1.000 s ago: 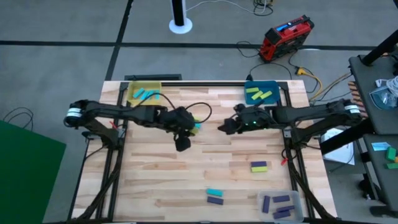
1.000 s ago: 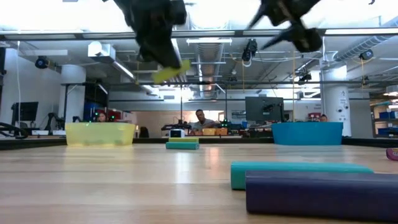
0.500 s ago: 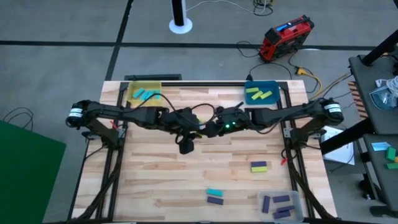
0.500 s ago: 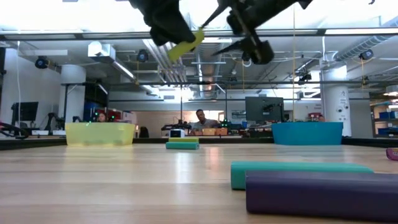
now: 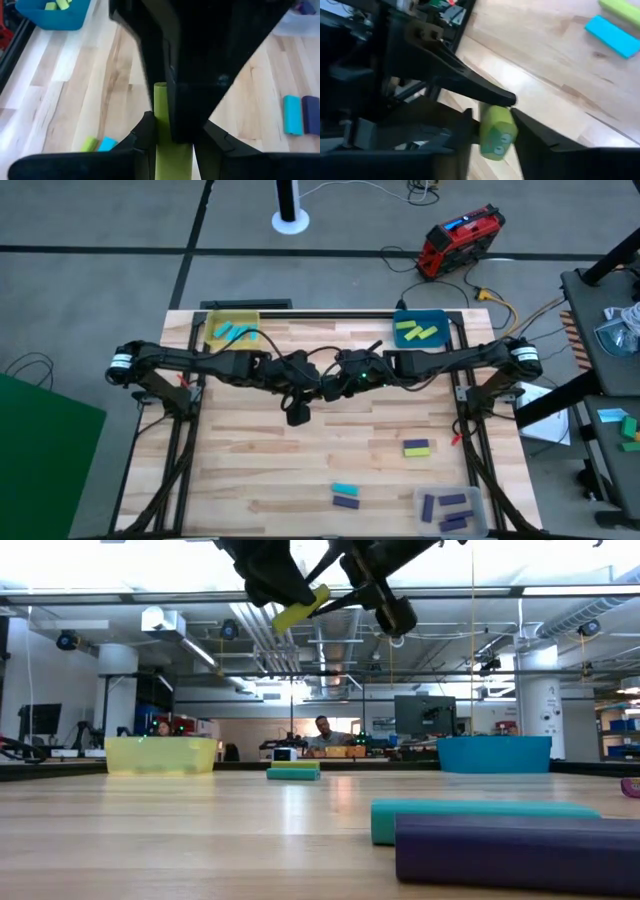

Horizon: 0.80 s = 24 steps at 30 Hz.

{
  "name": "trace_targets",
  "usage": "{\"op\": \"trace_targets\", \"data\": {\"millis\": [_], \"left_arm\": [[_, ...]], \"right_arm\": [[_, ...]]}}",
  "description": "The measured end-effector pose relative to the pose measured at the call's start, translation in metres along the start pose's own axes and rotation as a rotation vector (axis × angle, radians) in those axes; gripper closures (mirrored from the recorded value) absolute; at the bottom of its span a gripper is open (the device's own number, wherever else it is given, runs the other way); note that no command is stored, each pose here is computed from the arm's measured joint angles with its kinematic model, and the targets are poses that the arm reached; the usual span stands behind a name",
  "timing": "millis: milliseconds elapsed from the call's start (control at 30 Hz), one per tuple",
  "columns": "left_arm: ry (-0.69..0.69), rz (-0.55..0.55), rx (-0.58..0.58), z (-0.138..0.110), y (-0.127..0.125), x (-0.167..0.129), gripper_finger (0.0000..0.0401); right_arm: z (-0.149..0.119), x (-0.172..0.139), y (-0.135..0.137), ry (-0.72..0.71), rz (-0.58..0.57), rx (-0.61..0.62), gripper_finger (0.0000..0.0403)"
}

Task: Sort blocks
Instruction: Put the green block into the blue bin

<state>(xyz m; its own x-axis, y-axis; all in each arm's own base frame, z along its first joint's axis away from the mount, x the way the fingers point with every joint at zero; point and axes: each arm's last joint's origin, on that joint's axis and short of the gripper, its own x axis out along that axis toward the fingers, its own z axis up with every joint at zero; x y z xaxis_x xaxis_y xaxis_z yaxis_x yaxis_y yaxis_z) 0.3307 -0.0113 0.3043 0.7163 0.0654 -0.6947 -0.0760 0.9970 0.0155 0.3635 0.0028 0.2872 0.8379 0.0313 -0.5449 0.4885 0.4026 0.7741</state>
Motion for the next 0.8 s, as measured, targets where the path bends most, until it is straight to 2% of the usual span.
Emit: {"op": "trace_targets", "data": {"millis": [167, 367, 433, 500, 567, 667, 733, 800], "left_arm": [[0.0, 0.013, 0.014, 0.001, 0.0, -0.001, 0.0331], [-0.005, 0.008, 0.039, 0.001, 0.0, -0.001, 0.0299], [-0.006, 0.016, 0.016, 0.001, 0.001, -0.001, 0.0292], [0.012, 0.036, -0.023, -0.001, 0.001, -0.001, 0.0287], [0.049, 0.053, -0.059, -0.005, 0.002, -0.003, 0.0283], [0.135, 0.1, -0.13, -0.013, 0.004, -0.004, 0.0279], [0.183, 0.121, -0.176, -0.018, 0.005, -0.005, 0.0278], [0.208, 0.131, -0.209, -0.021, 0.005, -0.006, 0.0277]], "right_arm": [[0.0, -0.001, 0.0, 0.008, -0.028, -0.016, 0.0343], [0.003, -0.003, 0.0, 0.003, -0.033, -0.062, 0.0347], [0.005, -0.005, -0.001, 0.001, -0.039, -0.081, 0.0347], [0.01, -0.009, -0.005, 0.016, -0.095, -0.099, 0.0347], [0.019, -0.019, -0.016, 0.063, -0.253, -0.124, 0.0348], [0.045, -0.053, -0.035, 0.103, -0.644, -0.187, 0.0348], [0.074, -0.08, -0.047, 0.091, -0.862, -0.202, 0.0348], [0.107, -0.103, -0.065, 0.056, -0.995, -0.19, 0.0348]]}}
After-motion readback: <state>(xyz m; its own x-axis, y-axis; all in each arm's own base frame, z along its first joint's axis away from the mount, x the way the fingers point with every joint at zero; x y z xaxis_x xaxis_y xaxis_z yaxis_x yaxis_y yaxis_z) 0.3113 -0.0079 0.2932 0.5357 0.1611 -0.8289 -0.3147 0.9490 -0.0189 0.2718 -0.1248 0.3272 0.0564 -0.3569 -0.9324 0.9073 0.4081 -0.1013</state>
